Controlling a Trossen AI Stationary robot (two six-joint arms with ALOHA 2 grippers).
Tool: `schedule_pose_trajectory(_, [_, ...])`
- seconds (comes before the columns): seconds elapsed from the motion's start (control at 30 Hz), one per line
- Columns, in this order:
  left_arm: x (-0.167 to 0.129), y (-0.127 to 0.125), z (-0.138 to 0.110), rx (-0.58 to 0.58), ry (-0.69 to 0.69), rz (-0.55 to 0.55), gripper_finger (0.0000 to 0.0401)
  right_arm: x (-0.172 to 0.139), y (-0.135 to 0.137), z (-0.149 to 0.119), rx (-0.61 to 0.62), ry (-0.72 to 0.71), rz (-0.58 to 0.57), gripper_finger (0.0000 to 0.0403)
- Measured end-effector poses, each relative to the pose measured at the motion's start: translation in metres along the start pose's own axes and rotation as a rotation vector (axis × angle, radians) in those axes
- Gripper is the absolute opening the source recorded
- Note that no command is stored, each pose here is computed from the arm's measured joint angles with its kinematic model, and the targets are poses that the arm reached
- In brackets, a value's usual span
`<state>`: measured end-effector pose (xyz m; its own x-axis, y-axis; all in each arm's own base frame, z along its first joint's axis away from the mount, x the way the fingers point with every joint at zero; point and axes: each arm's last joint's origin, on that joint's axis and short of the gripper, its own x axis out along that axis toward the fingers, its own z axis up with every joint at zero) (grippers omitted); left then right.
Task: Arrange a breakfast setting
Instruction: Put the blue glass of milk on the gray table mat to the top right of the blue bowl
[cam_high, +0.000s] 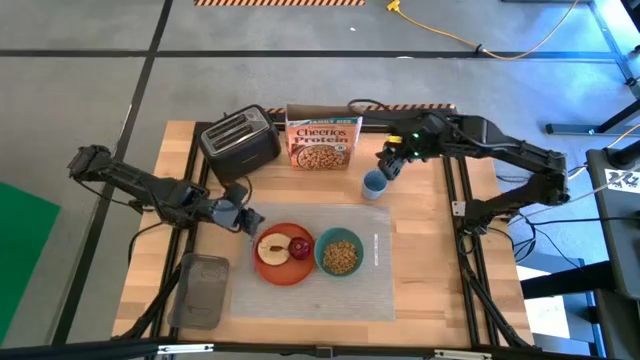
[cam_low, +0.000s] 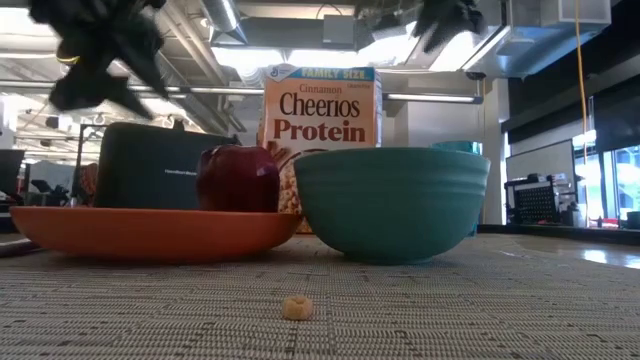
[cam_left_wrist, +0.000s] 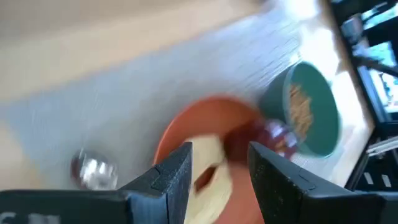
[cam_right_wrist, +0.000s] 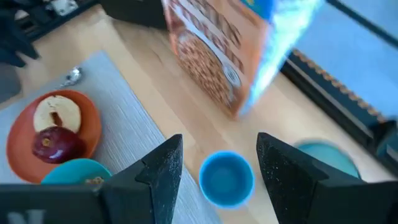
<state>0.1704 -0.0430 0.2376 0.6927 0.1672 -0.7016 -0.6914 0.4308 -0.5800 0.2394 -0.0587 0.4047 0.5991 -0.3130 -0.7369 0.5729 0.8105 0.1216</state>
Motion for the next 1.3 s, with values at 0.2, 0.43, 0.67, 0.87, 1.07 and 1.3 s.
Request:
schedule_pose_trajectory(0.2, [-0.021, -0.029, 0.03, 0.164, -0.146, -0.058, 0.0149, 0.001, -0.018, -0.042, 0.181, -0.008, -0.029, 0.0197])
schedule_pose_trajectory(0.43, [-0.037, -0.067, 0.06, 0.37, -0.247, -0.102, 0.0149, 0.007, -0.045, -0.067, 0.262, -0.008, -0.295, 0.0197])
schedule_pose_trajectory(0.67, [-0.035, -0.092, 0.077, 0.497, -0.28, -0.086, 0.0149, 0.041, -0.087, -0.059, 0.373, 0.16, -0.371, 0.0197])
schedule_pose_trajectory(0.87, [-0.028, -0.097, 0.077, 0.518, -0.243, -0.088, 0.0149, 0.058, -0.112, -0.054, 0.387, 0.237, -0.359, 0.0197])
schedule_pose_trajectory(1.07, [-0.028, -0.096, 0.076, 0.505, -0.237, -0.086, 0.0149, 0.078, -0.121, -0.052, 0.371, 0.302, -0.337, 0.0197])
schedule_pose_trajectory(1.3, [-0.027, -0.092, 0.075, 0.521, -0.214, -0.045, 0.0149, 0.105, -0.126, -0.051, 0.348, 0.354, -0.398, 0.0182])
